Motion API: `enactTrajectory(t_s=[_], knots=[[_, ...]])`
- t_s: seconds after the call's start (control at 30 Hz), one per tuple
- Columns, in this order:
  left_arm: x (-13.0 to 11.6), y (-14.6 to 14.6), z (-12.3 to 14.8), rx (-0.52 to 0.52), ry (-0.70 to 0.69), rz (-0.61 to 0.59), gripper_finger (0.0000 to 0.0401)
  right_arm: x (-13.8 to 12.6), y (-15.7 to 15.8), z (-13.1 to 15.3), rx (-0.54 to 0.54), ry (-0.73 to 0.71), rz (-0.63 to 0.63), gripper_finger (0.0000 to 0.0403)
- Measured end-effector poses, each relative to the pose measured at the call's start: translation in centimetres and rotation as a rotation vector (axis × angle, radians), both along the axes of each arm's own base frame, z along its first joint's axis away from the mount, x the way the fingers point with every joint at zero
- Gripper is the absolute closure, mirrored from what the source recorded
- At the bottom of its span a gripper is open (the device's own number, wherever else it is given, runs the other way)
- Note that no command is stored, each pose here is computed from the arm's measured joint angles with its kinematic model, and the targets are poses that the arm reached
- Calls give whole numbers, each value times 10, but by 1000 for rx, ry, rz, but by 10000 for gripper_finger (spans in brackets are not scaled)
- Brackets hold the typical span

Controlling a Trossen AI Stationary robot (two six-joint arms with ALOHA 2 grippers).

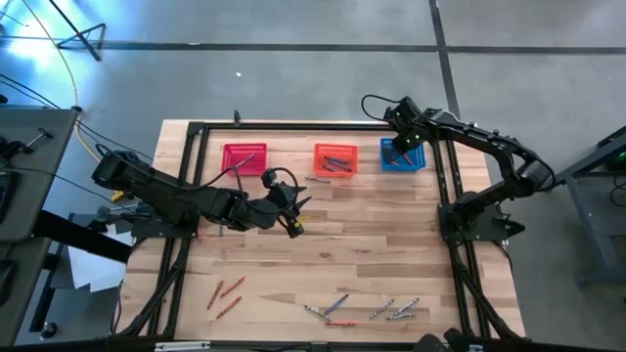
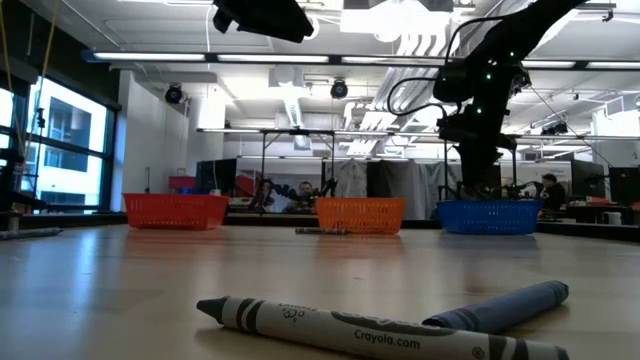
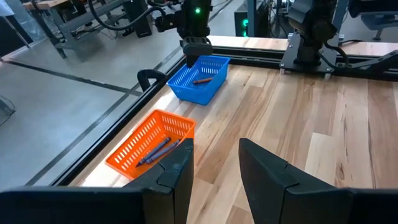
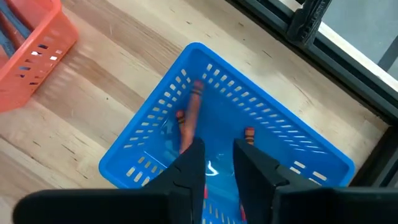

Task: Sort crayons
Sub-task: Put the gray crayon into the red bin

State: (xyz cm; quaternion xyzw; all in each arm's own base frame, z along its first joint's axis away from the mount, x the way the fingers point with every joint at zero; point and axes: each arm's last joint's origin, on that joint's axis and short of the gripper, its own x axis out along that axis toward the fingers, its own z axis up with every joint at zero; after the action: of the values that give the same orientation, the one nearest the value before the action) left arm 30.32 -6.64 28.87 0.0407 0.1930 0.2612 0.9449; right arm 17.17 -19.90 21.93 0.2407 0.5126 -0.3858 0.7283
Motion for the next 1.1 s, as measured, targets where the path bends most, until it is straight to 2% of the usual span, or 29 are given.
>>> enactTrajectory(t_s=[0.13, 0.27, 0.4, 0.5, 0.7, 0.87, 1.0, 1.1], knots=[[0, 0, 0, -3, -1, 2, 286, -3, 4, -1, 46, 27, -3, 312], [-1, 0, 1, -16, -5, 7, 286, -11, 20, 10, 208, 24, 16, 311], [-2, 1, -1, -32, -2, 17, 286, -12, 52, 22, 381, -74, 58, 313], [-2, 1, 0, -30, -8, 22, 286, -7, 82, 24, 467, -92, 103, 313], [-2, 1, 0, 9, 11, 5, 286, 6, 147, 7, 545, 1, 199, 313], [1, 0, 6, 29, -25, -20, 286, 9, 198, -10, 611, 92, 249, 313], [3, -2, 8, 8, -60, -43, 286, 14, 233, -17, 680, 51, 307, 313], [3, -3, 8, -21, -68, -56, 286, 23, 259, -14, 677, -66, 414, 313]])
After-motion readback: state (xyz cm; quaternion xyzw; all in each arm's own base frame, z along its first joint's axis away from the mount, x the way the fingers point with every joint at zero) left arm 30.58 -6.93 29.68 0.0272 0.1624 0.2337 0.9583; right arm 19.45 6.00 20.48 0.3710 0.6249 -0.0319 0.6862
